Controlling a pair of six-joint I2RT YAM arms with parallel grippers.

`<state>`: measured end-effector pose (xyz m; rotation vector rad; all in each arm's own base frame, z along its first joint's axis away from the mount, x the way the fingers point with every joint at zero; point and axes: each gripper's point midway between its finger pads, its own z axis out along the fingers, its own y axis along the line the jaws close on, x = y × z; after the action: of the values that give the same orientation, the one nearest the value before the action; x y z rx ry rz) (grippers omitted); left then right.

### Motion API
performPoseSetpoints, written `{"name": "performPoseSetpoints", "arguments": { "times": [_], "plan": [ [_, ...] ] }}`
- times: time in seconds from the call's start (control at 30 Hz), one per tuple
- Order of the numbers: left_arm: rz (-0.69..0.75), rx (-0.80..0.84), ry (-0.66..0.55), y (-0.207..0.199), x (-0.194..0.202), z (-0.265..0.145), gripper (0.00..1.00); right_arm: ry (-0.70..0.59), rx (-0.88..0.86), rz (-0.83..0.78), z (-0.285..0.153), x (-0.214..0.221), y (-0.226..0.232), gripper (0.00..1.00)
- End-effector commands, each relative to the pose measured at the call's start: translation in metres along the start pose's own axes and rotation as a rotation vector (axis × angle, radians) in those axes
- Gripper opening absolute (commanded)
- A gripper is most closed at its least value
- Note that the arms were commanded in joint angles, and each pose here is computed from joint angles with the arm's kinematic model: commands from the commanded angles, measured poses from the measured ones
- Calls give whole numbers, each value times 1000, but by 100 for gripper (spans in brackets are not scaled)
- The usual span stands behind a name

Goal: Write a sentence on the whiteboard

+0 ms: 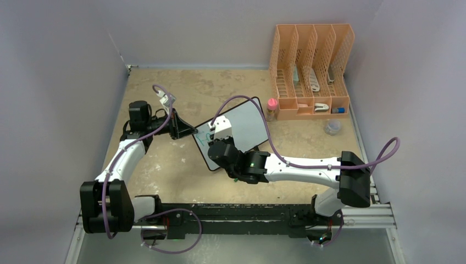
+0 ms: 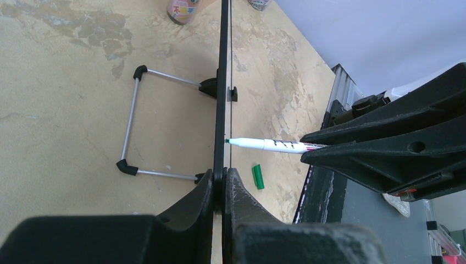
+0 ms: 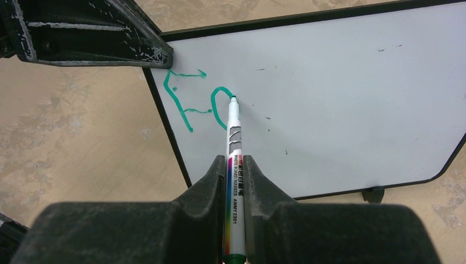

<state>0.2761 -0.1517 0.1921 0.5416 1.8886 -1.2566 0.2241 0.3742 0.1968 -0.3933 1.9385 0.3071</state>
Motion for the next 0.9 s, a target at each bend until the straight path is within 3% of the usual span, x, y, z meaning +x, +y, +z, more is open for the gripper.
{"name": "performPoseSetpoints", "arguments": {
  "times": [0.0,0.87],
  "plan": [
    [21,32,12,-7,-3,3,0,-73,8,59,-1,-32,1,0],
    [21,29,13,-6,-3,3,0,29,29,63,-5,10,-13,0]
  ]
}}
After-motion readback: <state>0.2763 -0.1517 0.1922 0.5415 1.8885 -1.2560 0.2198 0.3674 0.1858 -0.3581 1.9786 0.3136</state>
